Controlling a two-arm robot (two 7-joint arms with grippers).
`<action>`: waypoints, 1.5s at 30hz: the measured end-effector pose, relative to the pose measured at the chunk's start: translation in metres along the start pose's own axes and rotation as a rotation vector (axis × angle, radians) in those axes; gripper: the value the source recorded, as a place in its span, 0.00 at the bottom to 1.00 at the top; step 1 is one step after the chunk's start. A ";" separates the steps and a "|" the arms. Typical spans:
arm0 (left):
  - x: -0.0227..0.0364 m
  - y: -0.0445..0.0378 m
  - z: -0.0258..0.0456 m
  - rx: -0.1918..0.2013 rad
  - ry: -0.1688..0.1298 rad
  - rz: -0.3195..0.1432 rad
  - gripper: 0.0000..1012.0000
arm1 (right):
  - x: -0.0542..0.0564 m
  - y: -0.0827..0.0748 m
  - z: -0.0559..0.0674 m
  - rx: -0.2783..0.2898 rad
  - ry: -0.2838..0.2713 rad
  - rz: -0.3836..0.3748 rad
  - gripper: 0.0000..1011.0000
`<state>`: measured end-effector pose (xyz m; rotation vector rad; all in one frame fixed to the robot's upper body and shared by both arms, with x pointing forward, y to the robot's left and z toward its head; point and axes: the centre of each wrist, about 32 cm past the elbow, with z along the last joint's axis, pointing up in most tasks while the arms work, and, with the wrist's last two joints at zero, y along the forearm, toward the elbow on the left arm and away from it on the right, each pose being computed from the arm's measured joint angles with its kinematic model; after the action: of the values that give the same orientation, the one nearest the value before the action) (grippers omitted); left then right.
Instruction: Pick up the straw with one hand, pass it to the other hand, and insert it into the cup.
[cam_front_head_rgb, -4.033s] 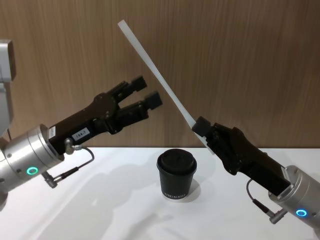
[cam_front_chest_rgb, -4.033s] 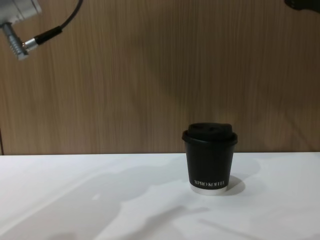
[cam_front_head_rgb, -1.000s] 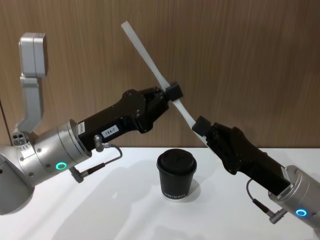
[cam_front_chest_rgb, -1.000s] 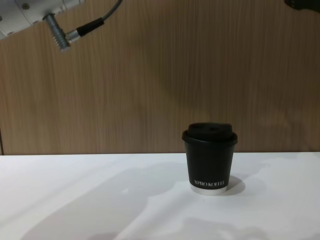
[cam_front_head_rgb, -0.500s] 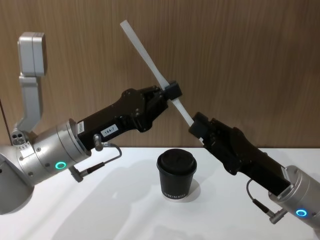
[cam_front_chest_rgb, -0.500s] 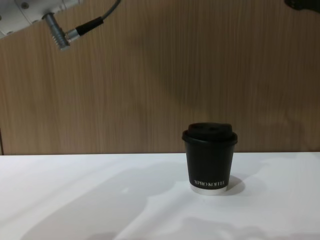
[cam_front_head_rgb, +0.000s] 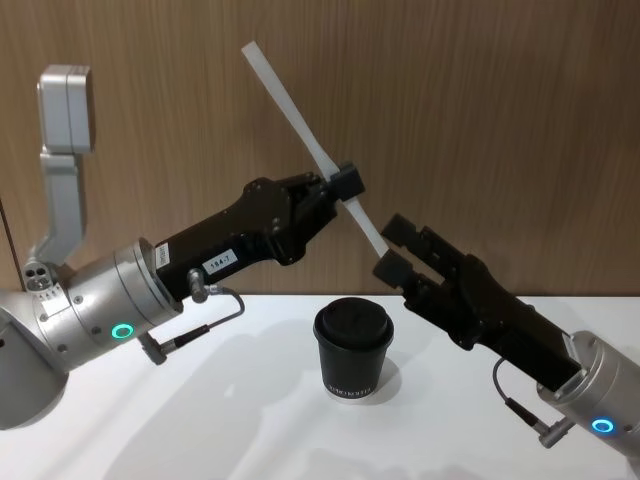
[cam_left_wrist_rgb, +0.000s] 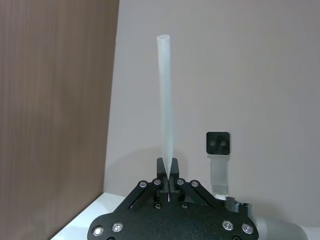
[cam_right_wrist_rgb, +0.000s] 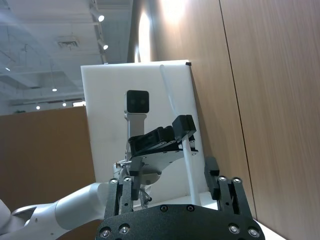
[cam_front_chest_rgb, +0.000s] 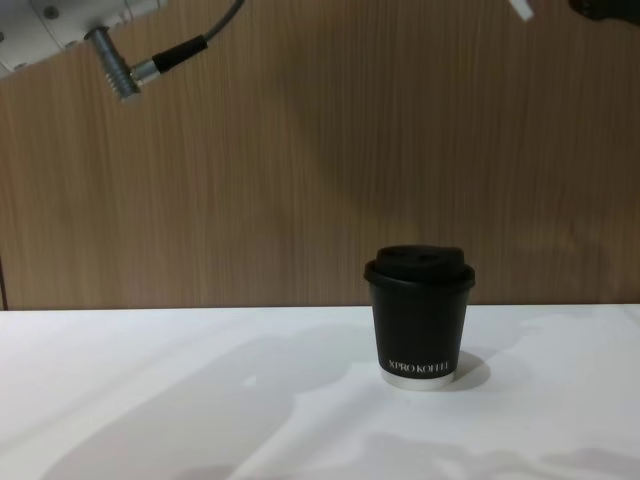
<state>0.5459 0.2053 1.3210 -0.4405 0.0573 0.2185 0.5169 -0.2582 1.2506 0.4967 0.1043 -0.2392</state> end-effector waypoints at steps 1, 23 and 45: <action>-0.0001 0.0000 0.0000 0.002 -0.003 0.003 0.01 | 0.000 0.000 0.000 0.000 0.000 0.000 0.79; -0.0094 -0.0126 0.0056 0.162 -0.225 0.168 0.01 | 0.000 0.000 0.000 0.000 0.000 0.000 0.99; -0.0115 -0.0467 -0.0032 0.316 -0.412 0.305 0.01 | 0.000 0.000 0.000 0.000 0.000 0.000 0.99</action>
<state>0.5450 0.1604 1.3387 -0.0635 -0.2444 0.5873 0.5169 -0.2582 1.2506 0.4968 0.1043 -0.2393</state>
